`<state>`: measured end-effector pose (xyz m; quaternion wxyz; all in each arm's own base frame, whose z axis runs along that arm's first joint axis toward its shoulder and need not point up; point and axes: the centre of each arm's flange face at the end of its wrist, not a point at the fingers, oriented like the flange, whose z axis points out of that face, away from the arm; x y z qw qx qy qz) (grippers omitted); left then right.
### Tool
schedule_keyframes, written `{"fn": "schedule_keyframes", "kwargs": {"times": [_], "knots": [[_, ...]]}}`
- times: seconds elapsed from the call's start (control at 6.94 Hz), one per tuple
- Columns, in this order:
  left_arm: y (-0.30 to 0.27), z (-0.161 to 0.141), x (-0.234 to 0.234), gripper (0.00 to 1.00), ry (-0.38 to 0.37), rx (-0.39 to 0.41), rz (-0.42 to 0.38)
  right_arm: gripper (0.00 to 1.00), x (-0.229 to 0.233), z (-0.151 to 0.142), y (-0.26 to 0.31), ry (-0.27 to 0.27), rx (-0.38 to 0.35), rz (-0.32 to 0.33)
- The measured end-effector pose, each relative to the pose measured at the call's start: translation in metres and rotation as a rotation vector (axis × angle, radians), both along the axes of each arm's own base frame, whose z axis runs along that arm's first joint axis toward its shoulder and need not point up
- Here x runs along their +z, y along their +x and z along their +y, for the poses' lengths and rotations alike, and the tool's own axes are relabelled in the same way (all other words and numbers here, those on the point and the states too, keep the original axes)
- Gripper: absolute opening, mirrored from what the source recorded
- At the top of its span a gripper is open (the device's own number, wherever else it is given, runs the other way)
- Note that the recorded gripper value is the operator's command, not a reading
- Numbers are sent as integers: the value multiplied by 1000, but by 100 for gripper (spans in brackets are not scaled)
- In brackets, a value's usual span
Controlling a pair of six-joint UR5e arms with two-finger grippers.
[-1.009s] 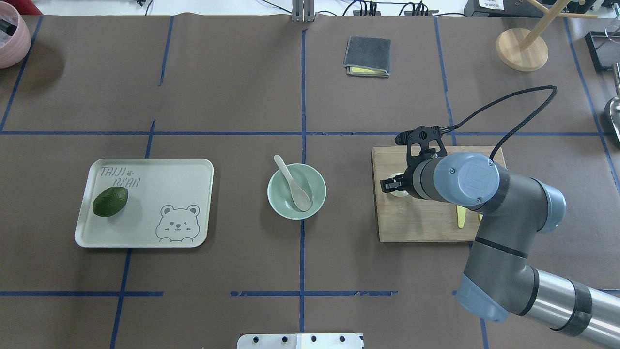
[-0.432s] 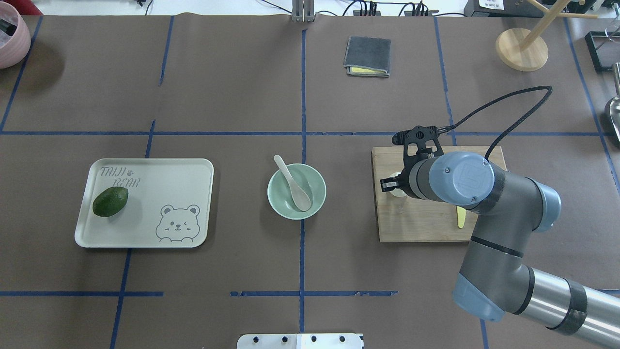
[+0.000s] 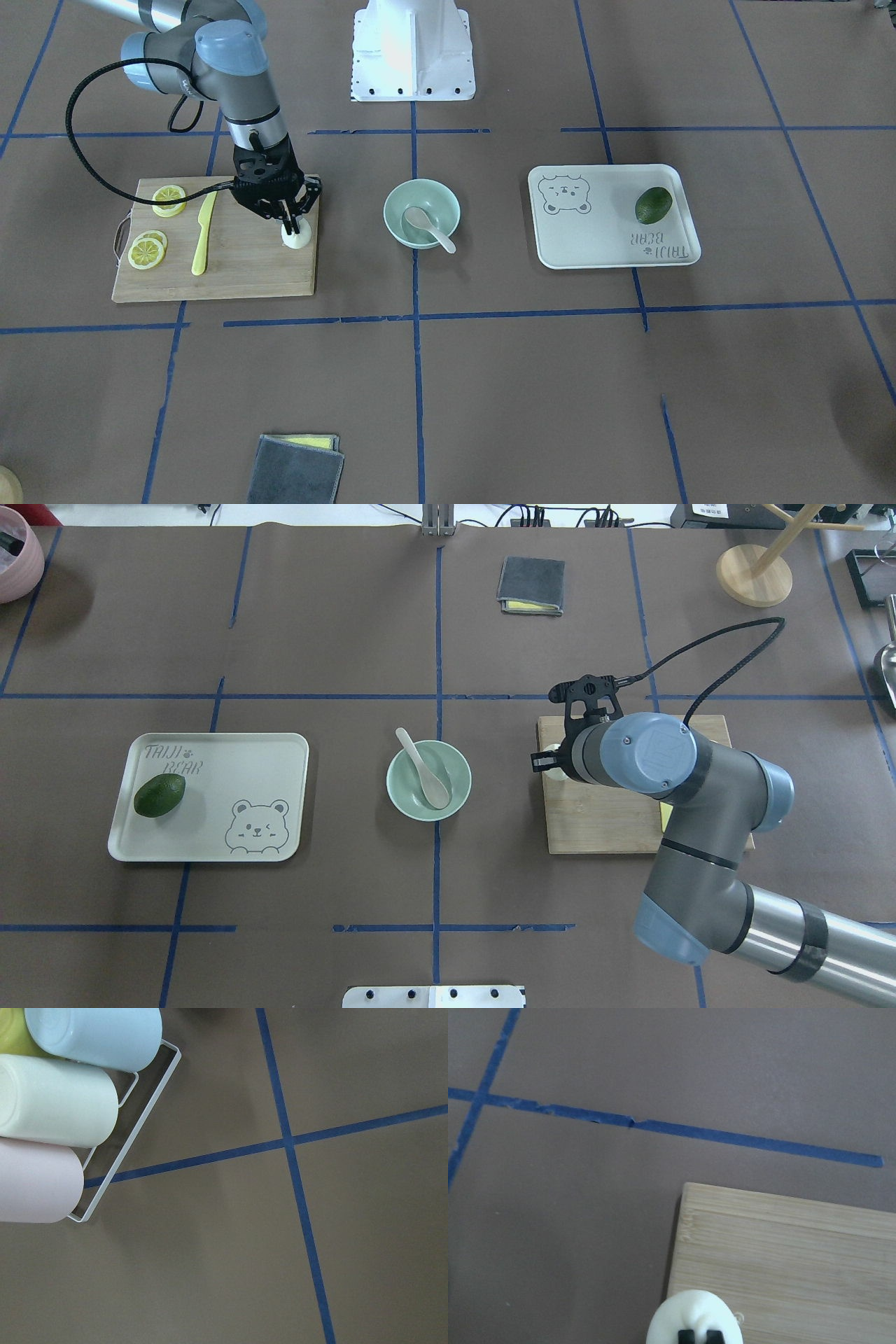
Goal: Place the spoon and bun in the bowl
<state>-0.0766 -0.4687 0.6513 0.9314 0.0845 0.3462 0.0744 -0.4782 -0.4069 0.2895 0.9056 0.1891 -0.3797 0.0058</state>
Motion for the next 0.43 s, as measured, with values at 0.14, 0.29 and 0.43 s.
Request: {"fn": "schedule_keyframes", "kwargs": {"times": [0.14, 0.29, 0.43], "knots": [[0, 0, -3, 100, 3, -1, 6, 0, -39, 0, -13, -33, 28, -18], [1, 0, -5, 100, 6, -1, 12, 0, -76, 5, -30, -50, 53, -28], [1, -1, -7, 100, 9, -1, 15, 0, -102, 12, -53, -44, 73, -29]]}}
